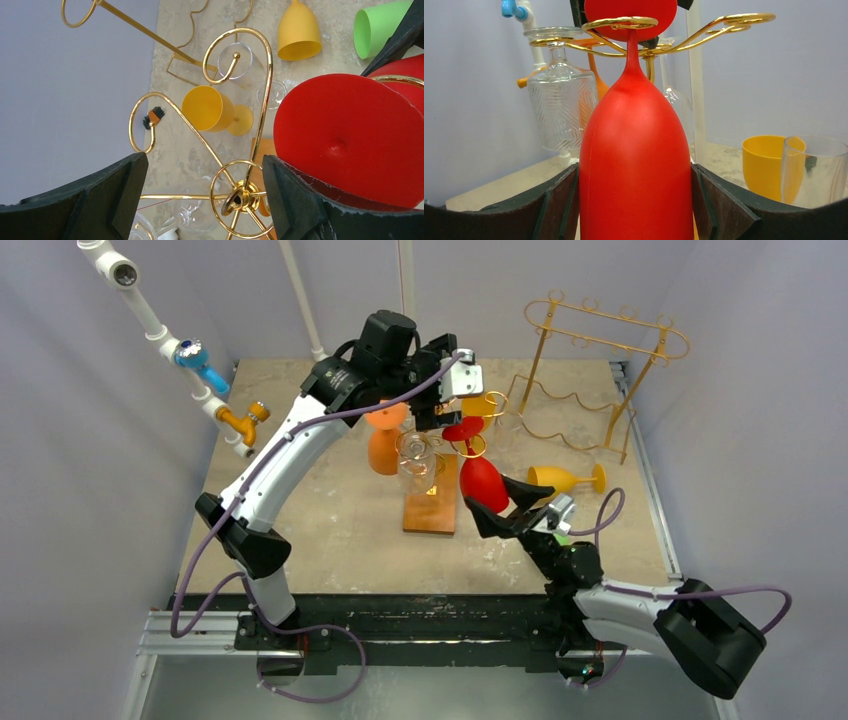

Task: Place the wine glass upside down on the wine glass rack
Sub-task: Turn the wine glass upside down at the wine rack.

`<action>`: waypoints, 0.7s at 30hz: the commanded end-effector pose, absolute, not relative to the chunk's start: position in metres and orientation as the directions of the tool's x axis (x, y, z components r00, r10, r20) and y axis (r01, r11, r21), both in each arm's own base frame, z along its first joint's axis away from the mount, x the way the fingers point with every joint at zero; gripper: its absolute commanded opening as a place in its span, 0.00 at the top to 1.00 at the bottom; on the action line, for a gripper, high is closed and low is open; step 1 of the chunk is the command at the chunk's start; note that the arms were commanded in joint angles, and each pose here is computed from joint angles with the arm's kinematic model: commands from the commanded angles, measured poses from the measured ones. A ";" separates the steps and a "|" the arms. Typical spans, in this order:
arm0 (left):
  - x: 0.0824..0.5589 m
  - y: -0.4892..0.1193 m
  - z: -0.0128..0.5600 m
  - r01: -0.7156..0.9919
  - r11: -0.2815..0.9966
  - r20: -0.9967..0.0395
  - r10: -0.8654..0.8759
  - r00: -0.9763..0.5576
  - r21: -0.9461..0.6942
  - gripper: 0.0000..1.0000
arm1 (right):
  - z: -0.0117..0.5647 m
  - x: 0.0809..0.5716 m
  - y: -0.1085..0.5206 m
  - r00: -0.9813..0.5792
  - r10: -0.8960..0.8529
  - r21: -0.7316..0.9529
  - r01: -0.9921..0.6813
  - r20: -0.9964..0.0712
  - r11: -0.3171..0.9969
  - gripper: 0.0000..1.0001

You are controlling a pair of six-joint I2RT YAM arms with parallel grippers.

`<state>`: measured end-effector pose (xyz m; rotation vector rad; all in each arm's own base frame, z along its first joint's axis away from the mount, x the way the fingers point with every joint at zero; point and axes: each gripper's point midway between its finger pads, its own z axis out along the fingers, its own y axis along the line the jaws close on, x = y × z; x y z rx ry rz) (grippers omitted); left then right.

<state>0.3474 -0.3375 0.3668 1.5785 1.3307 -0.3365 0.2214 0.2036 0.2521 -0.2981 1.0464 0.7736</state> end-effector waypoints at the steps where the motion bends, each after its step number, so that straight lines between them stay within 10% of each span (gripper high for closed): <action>1: 0.331 -0.336 0.396 0.842 0.099 -0.743 0.533 0.405 0.531 0.09 | 0.310 0.198 0.176 0.433 0.582 0.136 -0.711 -0.688 0.690 0.46; 21: 0.326 -0.338 0.421 0.829 0.151 -0.777 0.470 0.419 0.539 0.07 | 0.323 0.211 0.193 0.438 0.578 0.113 -0.722 -0.688 0.683 0.41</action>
